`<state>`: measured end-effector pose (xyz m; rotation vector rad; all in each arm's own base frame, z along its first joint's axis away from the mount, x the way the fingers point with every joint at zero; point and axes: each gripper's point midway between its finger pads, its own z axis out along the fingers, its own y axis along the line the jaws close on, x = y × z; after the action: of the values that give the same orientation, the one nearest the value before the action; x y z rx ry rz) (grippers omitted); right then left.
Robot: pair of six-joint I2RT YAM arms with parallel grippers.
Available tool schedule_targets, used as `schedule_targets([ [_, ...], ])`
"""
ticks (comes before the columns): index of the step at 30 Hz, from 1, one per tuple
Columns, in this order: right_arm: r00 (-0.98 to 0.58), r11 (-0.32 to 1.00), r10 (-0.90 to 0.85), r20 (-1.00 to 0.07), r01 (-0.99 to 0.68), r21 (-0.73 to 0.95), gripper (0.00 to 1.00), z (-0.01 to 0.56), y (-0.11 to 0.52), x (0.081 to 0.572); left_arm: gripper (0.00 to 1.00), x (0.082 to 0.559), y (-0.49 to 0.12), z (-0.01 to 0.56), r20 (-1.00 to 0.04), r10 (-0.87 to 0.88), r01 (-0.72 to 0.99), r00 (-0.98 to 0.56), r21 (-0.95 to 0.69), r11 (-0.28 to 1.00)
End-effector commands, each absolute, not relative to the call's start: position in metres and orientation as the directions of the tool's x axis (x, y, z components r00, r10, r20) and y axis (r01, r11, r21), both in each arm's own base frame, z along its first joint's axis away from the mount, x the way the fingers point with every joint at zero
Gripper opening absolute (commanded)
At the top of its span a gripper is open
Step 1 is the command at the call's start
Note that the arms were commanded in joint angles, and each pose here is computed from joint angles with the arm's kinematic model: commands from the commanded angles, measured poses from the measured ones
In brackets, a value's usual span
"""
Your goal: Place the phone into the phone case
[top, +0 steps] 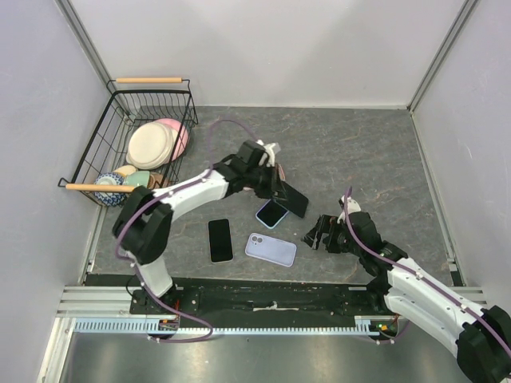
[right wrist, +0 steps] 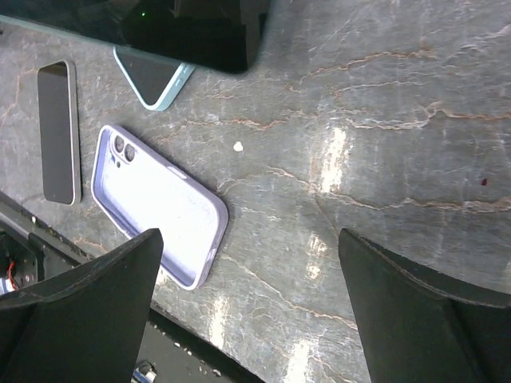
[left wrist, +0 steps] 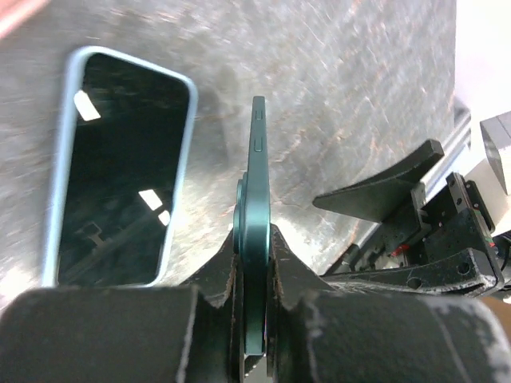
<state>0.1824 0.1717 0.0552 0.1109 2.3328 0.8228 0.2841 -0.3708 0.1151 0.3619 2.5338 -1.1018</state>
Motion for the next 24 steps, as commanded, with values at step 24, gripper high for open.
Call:
schedule_targets([
  [24,-0.764,0.242,0.270,-0.586,-0.535,0.810,0.98,0.198,0.256,0.163,0.02,0.184,-0.241,0.255,-0.682,-0.186,0.666,-0.708,-0.731,0.148],
])
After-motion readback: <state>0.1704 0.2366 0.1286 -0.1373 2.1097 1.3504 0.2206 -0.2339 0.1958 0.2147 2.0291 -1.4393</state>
